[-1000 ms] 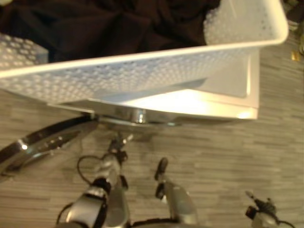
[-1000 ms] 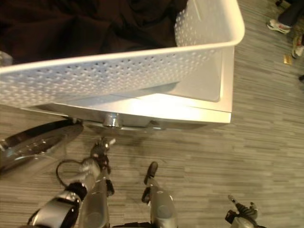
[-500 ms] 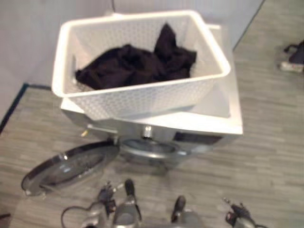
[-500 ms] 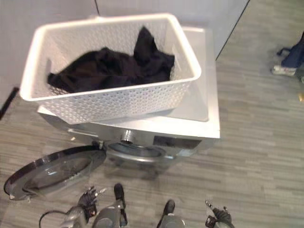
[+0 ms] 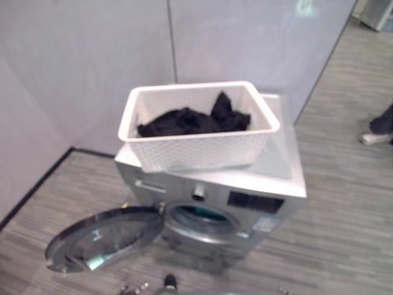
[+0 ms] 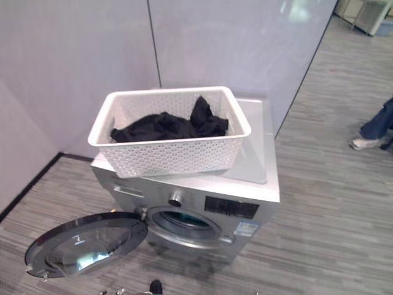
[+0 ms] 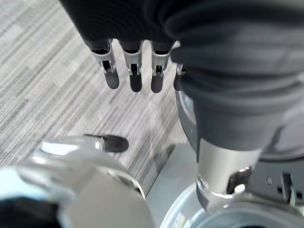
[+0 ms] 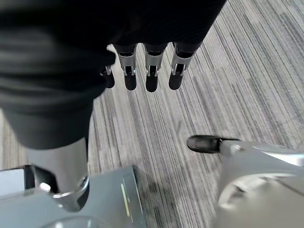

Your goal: Grab the laundry basket,head to the washer,open it,put in the laundry and shut it.

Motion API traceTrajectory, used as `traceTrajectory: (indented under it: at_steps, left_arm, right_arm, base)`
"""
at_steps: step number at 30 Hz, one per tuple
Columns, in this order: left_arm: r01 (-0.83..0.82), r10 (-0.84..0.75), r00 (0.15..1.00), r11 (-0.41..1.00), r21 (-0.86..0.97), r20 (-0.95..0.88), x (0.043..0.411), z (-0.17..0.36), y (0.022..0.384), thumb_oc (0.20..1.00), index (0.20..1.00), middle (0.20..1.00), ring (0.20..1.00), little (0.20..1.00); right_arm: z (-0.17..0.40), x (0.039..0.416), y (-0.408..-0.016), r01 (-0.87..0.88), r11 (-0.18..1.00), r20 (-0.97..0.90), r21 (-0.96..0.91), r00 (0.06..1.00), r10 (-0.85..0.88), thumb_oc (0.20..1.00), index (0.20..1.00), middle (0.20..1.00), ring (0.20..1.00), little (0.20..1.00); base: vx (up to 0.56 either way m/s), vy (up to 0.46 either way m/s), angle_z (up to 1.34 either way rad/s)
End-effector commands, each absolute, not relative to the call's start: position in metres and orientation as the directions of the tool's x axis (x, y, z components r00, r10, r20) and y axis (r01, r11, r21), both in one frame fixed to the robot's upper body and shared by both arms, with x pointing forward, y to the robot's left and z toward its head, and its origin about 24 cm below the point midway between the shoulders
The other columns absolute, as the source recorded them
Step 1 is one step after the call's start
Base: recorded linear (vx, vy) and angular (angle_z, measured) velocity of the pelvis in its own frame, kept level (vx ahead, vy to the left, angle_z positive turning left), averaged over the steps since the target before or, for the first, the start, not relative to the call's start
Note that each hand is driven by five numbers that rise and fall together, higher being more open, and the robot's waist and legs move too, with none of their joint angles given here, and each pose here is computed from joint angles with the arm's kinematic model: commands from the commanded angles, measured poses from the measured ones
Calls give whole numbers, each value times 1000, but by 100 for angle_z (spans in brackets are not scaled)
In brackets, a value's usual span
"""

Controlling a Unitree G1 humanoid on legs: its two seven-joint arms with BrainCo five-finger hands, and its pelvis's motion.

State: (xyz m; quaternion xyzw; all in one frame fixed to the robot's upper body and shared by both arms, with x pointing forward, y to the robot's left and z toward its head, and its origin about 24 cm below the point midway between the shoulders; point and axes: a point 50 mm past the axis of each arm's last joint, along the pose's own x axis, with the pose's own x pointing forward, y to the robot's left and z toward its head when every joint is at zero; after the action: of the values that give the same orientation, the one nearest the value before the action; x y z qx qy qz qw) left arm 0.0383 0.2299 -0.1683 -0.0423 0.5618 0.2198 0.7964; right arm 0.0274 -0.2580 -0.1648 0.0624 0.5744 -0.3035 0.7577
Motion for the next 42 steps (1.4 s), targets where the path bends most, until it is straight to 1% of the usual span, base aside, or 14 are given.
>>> traceTrajectory:
  at_steps: [1, 7, 11, 12, 13, 14, 15, 16, 20, 23, 26, 33, 38, 42]
  left_arm:
    - [-399, 307, 292, 900, 177, -906, 59, -169, 224, 1000, 1000, 1000, 1000, 1000]
    - [-408, 322, 302, 894, 184, -897, 61, -167, 228, 1000, 1000, 1000, 1000, 1000]
    - [-393, 318, 325, 902, 178, -891, 66, -166, 228, 1000, 1000, 1000, 1000, 1000]
    - [-393, 317, 326, 902, 177, -891, 66, -166, 228, 1000, 1000, 1000, 1000, 1000]
    - [-397, 310, 334, 903, 165, -890, 68, -166, 224, 1000, 1000, 1000, 1000, 1000]
    - [-396, 311, 334, 903, 167, -890, 68, -166, 225, 1000, 1000, 1000, 1000, 1000]
    - [-416, 323, 328, 893, 171, -888, 65, -165, 230, 1000, 1000, 1000, 1000, 1000]
    - [-466, 333, 315, 870, 161, -889, 61, -166, 226, 1000, 1000, 1000, 1000, 1000]
    - [-449, 319, 315, 880, 155, -894, 60, -168, 219, 1000, 1000, 1000, 1000, 1000]
    - [-408, 293, 359, 903, 133, -886, 71, -167, 212, 1000, 1000, 1000, 1000, 1000]
    - [-358, 257, 401, 928, 108, -879, 79, -166, 202, 1000, 1000, 1000, 1000, 1000]
    - [-298, 209, 424, 951, 82, -881, 85, -166, 190, 1000, 1000, 1000, 1000, 1000]
    - [-304, 202, 401, 949, 78, -893, 77, -168, 188, 1000, 1000, 1000, 1000, 1000]
    - [-332, 186, 349, 941, 64, -919, 59, -173, 181, 1000, 1000, 1000, 1000, 1000]
  right_arm:
    - [-162, 37, -265, 615, 750, -897, -242, 152, -415, 1000, 1000, 1000, 1000, 1000]
    - [-142, 67, -304, 670, 686, -803, -285, 224, -552, 1000, 1000, 1000, 1000, 1000]
    - [-81, 112, -383, 709, 581, -562, -400, 312, -766, 1000, 1000, 1000, 1000, 1000]
    - [-81, 112, -384, 709, 581, -561, -400, 312, -767, 1000, 1000, 1000, 1000, 1000]
    - [-43, 154, -392, 648, 602, -376, -466, 471, -798, 1000, 1000, 1000, 1000, 1000]
    - [-44, 154, -391, 648, 602, -378, -467, 469, -798, 1000, 1000, 1000, 1000, 1000]
    - [-6, 161, -414, 683, 550, -224, -480, 511, -830, 1000, 1000, 1000, 1000, 1000]
    - [25, 167, -385, 700, 584, -32, -411, 629, -777, 1000, 1000, 1000, 1000, 1000]
    - [91, 193, -344, 707, 600, 300, -374, 705, -643, 1000, 1000, 1000, 1000, 1000]
    - [163, 216, -299, 697, 630, 600, -343, 678, -424, 1000, 1000, 1000, 1000, 1000]
    - [225, 229, -233, 571, 763, 799, -302, 589, -125, 1000, 1000, 1000, 1000, 1000]
    - [256, 278, -171, 279, 873, 774, -401, 613, 159, 1000, 1000, 1000, 1000, 1000]
    - [272, 303, -165, 242, 830, 722, -503, 646, 248, 1000, 1000, 1000, 1000, 1000]
    - [280, 316, -180, 224, 702, 597, -676, 726, 343, 1000, 1000, 1000, 1000, 1000]
  base:
    - [0, 0, 0]
    - [3, 2, 1]
    - [0, 0, 0]
    - [-3, 21, 4]
    - [-8, 18, 7]
    - [-1, 17, 6]
    - [0, 0, 0]
    - [0, 0, 0]
    - [-8, 6, -10]
    - [-7, 7, -3]
    - [-20, 31, 6]
    - [-18, 29, 9]
    - [-7, 23, 12]
    - [6, 24, 6]
